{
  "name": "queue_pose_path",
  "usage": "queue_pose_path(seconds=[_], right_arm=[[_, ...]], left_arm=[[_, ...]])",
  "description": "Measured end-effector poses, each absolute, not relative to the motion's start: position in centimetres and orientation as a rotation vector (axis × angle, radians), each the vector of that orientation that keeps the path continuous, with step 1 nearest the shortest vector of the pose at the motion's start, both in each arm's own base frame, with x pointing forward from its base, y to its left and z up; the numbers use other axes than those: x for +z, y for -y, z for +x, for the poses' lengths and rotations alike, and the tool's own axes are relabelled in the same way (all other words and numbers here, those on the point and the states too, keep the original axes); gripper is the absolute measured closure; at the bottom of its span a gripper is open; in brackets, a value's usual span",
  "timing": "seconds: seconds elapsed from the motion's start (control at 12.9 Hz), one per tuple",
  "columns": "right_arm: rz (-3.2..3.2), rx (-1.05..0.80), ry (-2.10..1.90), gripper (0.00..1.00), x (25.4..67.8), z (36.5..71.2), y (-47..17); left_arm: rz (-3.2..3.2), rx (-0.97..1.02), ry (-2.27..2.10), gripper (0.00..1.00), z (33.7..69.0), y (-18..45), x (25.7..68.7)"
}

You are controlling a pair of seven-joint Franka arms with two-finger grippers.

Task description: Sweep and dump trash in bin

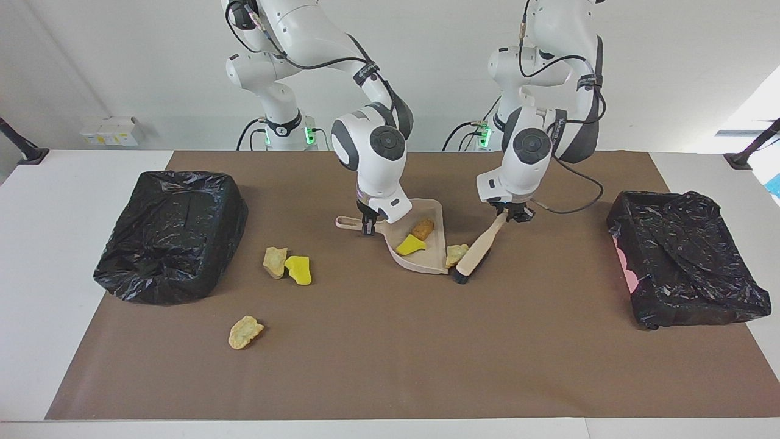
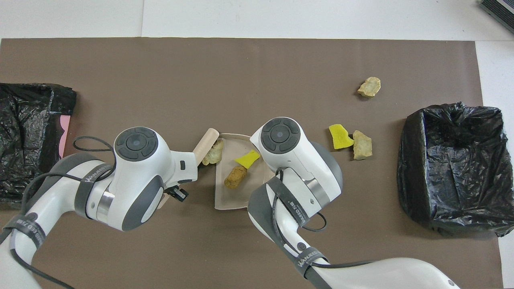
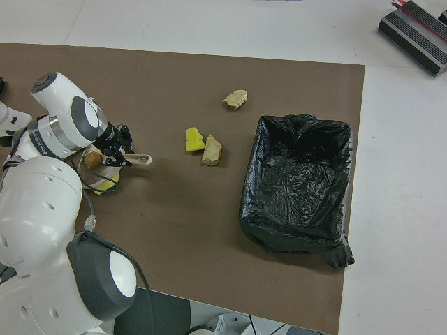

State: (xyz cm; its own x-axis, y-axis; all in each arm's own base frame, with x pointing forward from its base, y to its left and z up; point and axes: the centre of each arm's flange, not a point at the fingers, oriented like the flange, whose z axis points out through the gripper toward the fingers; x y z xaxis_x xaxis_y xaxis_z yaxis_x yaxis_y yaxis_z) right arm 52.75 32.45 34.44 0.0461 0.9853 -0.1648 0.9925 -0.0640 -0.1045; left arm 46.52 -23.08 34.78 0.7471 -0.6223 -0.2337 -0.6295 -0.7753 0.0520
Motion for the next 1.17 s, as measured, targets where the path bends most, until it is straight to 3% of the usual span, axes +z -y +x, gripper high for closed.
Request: queue_pose_path(seconds=[0.7,1.17], right_arm=[[2.252,-0.294,-2.115,0.68,34.7,53.0,-32.1],[2.298,-0.244,-2.066,0.68,36.7,54.6,-29.5]], left_arm=[[-3.074,0.422,-0.816,0.73,44.6,28.5,39.1],[-3.106,0.431,-0.557,0.73,45.6,24.9,43.2]])
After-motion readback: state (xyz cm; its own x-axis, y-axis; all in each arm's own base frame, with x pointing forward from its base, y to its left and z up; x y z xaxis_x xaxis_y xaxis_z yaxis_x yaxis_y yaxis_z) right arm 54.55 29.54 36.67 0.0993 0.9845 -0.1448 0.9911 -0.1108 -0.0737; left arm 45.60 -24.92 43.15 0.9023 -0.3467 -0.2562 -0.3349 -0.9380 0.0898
